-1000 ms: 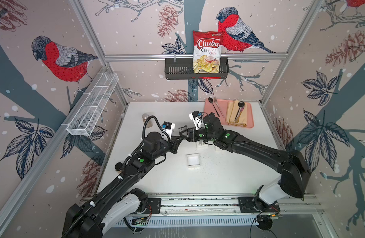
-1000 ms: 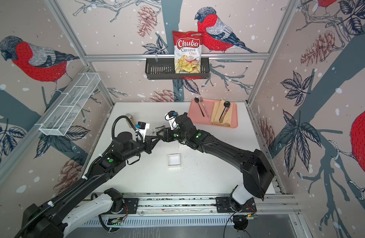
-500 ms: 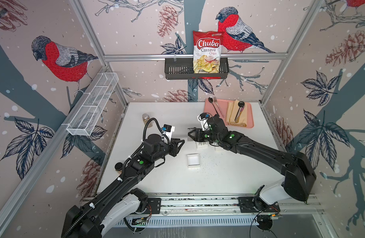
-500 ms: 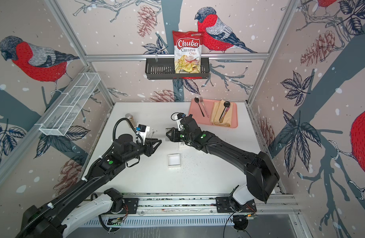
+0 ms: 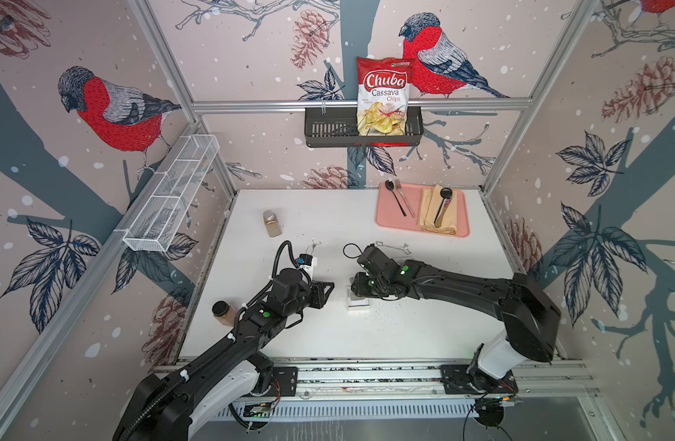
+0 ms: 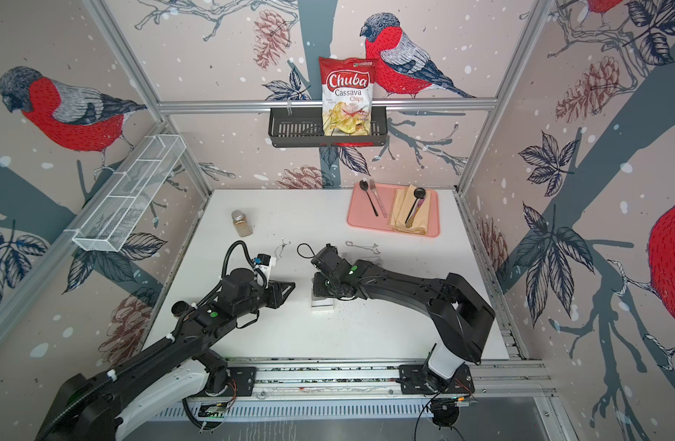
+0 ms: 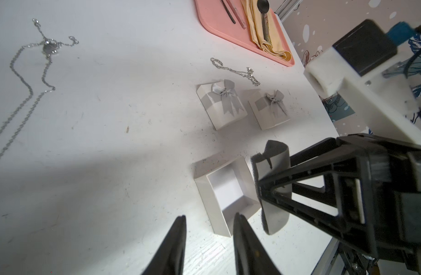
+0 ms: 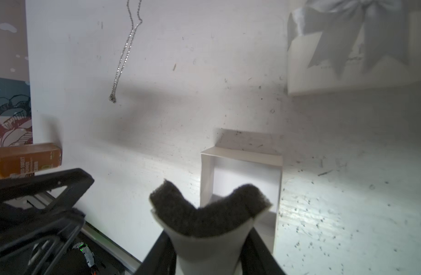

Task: Take the necklace out of the lift-off lid jewelry box
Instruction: Place the inner lining in the jewelry box.

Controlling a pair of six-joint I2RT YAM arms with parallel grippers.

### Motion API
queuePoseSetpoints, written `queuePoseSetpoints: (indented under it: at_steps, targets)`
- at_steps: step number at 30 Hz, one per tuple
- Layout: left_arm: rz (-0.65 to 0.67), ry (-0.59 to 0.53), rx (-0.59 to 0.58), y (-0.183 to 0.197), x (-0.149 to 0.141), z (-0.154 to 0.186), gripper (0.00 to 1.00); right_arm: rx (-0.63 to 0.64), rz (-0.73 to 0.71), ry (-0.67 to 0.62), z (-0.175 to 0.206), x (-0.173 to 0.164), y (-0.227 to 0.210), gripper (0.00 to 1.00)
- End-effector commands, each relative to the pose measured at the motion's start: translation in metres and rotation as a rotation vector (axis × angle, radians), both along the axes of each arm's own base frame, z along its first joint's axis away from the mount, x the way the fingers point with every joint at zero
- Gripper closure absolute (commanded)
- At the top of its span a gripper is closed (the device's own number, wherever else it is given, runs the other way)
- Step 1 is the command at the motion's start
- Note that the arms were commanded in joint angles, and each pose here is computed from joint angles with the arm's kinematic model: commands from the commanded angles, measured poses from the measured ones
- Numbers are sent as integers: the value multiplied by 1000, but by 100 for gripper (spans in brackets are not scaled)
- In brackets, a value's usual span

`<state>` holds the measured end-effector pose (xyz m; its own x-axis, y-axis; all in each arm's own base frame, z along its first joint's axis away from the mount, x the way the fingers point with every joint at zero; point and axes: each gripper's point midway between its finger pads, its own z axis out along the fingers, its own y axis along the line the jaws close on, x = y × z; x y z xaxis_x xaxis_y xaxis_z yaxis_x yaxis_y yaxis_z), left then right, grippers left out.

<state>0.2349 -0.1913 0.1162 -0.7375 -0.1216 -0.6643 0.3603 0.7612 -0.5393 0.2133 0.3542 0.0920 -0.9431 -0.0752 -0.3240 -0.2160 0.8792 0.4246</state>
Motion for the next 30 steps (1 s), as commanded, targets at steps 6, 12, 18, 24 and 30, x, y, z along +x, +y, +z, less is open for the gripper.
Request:
queuePoseSetpoints:
  at_steps: [6,12,18,24,30]
  targets:
    - [-3,32,-55,-10,5,-3,63,-149,-54,59,-23,2,-6,59]
    - [-27,49,-58,-14,3,-9,64,-232,-43,109,-41,-6,-8,61]
    - [-39,52,-61,-17,4,-10,64,-269,-42,117,-48,-5,-7,62]
    - [-38,59,-56,-16,3,-14,64,-302,-23,136,-56,-5,-7,62]
    - [-35,64,-56,-16,3,-16,64,-335,0,151,-63,-2,-7,62]
